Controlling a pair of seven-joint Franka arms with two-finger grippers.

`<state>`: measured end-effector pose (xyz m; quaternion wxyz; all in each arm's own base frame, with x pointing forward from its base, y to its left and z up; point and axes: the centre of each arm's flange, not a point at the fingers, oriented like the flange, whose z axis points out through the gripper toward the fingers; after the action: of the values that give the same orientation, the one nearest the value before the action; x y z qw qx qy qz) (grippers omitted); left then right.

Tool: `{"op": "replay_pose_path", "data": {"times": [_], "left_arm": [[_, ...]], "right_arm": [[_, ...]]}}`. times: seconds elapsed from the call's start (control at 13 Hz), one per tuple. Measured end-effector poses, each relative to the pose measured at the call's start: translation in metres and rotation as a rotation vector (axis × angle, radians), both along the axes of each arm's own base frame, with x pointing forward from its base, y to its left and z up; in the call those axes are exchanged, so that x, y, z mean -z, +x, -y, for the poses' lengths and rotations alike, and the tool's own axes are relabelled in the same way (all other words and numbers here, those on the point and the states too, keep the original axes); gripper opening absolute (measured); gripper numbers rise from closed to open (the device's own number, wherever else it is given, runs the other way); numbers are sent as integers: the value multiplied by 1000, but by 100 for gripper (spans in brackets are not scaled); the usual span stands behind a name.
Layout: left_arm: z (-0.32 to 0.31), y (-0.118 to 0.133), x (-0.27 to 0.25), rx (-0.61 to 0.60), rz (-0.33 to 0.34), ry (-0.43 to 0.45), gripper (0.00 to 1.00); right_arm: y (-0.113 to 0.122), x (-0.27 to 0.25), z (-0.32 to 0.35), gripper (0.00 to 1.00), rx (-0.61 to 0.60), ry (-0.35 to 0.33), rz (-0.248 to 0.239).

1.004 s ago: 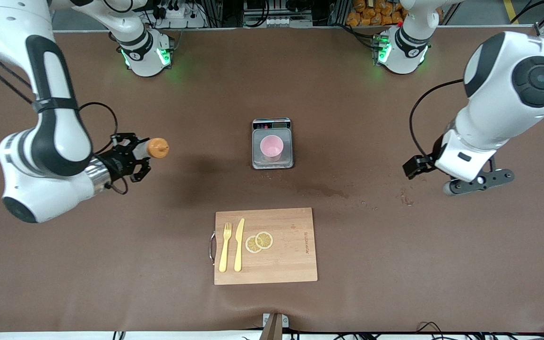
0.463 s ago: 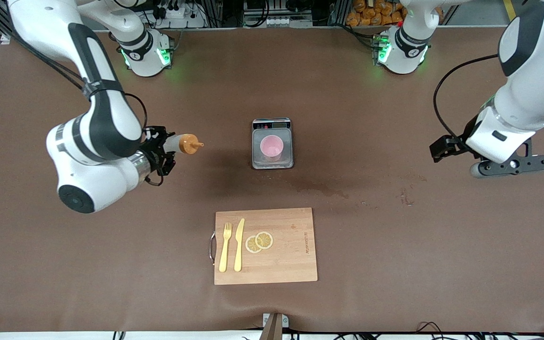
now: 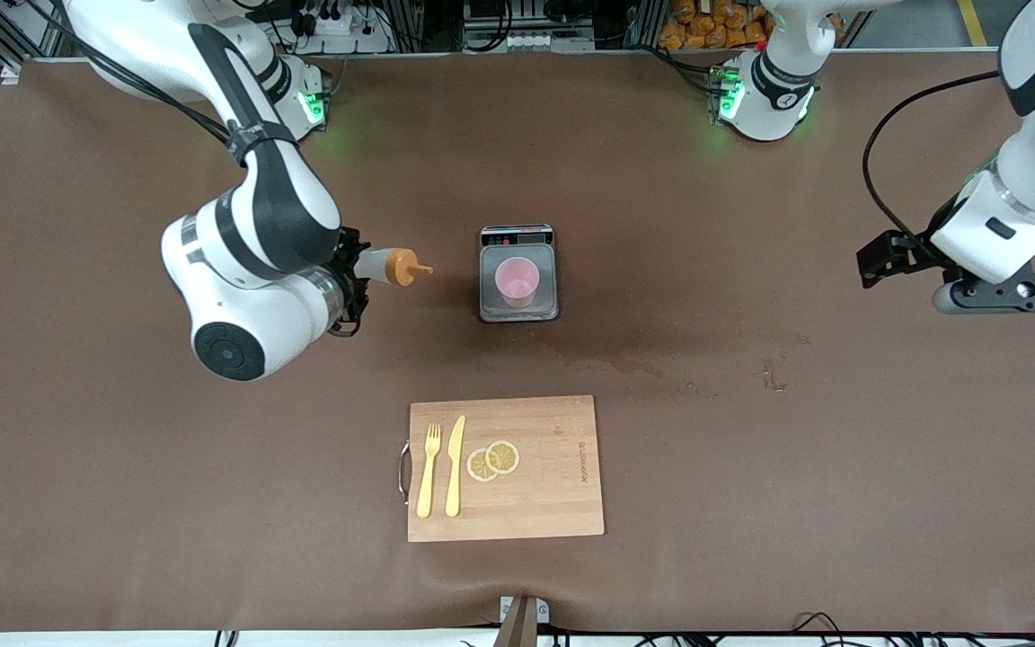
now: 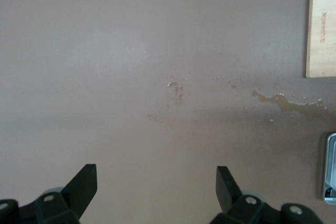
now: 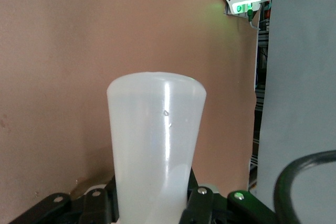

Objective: Add sauce to pink cup with both arms
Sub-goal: 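Carry the sauce bottle over the pink cup with the right gripper, then tilt the bottle and squeeze sauce into the pink cup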

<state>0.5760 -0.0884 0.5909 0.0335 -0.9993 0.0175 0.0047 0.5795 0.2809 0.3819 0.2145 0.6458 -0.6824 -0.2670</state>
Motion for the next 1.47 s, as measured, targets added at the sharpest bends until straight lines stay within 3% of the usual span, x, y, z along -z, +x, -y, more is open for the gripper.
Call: {"op": "replay_pose_path", "data": {"times": [0.39,0.54,0.93,1.47], "left_arm": [[-3,-10,-12,-16,-12,-30,100],[-13,-10,-13,-42,-19,-69,100],[-13,-14,-21,-41,-11,-74,100],[-6,-17,-25,-30,-6,-74,100]], "right_arm": [[-21,20,-63,45,-22,-218,54],[-27,25,-77,45,-15,-250,60],[-38,35,-99,45,0,-359,96],[-65,66,-129,45,-109,-491,125]]}}
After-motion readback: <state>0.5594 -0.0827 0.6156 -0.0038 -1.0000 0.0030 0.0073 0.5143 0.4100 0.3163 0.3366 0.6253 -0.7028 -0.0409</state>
